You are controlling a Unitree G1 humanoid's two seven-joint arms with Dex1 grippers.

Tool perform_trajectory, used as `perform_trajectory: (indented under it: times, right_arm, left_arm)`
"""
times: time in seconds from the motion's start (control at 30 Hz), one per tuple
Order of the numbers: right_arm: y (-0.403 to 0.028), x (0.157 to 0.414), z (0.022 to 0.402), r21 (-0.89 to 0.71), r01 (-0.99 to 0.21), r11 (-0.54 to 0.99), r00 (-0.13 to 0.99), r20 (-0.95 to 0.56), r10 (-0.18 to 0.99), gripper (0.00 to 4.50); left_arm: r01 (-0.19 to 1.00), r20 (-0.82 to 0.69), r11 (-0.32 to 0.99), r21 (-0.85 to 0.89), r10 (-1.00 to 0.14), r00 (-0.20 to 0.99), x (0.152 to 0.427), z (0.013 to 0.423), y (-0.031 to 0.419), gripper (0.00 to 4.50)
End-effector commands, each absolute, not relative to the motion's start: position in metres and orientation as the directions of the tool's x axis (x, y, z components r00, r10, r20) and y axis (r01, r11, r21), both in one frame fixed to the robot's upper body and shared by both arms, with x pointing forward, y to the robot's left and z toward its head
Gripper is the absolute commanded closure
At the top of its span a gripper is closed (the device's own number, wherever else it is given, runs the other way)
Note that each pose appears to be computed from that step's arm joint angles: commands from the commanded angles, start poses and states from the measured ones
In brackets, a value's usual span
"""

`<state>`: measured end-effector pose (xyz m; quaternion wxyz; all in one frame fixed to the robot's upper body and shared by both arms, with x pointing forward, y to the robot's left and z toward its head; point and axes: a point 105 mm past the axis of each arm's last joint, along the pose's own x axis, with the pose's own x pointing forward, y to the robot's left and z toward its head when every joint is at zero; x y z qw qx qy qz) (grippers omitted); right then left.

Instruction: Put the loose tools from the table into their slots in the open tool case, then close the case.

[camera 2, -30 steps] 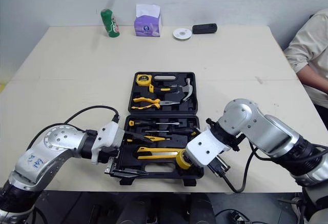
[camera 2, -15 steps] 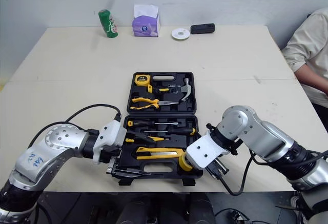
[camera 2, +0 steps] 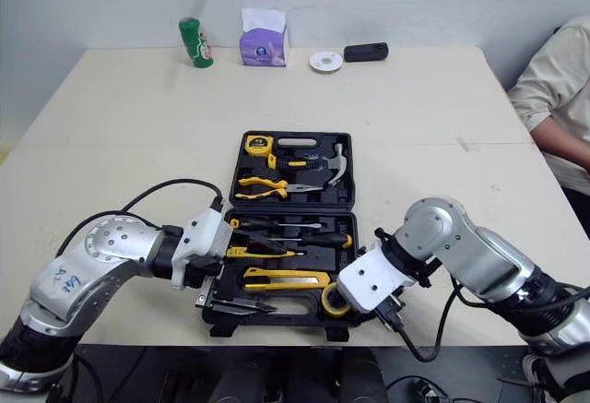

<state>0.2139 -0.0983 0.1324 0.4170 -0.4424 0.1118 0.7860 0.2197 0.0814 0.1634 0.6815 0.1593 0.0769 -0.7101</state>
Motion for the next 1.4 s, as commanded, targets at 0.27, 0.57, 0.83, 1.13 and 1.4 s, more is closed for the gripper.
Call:
perform_trajectory:
  times: [0.27, 0.57, 0.83, 1.13, 1.4]
  right_arm:
    - [-0.091, 0.215, 0.148, -0.289, -0.8, -0.525, -0.318, -0.538, 0.781, 2.18]
    - [-0.099, 0.226, 0.124, -0.185, -0.917, -0.352, -0.253, -0.411, 0.876, 4.48]
    - [-0.109, 0.223, 0.075, -0.14, -0.935, -0.326, -0.205, -0.534, 0.82, 4.48]
    - [-0.122, 0.227, 0.075, -0.107, -0.971, -0.213, -0.127, -0.522, 0.843, 4.48]
    - [-0.148, 0.247, 0.144, -0.028, -0.997, 0.07, 0.075, -0.391, 0.917, 4.48]
  left_arm:
    - [0.985, -0.337, -0.097, 0.141, -0.941, -0.044, 0.212, 0.167, 0.078, 0.0]
    - [0.988, -0.363, -0.093, 0.124, -0.931, -0.042, 0.205, 0.16, 0.085, 0.0]
    - [0.988, -0.367, -0.089, 0.123, -0.929, -0.038, 0.207, 0.157, 0.086, 0.0]
    - [0.993, -0.373, -0.044, 0.111, -0.928, 0.0, 0.213, 0.148, 0.095, 0.0]
    - [0.957, -0.316, 0.268, 0.112, -0.903, 0.291, 0.242, 0.152, 0.137, 0.0]
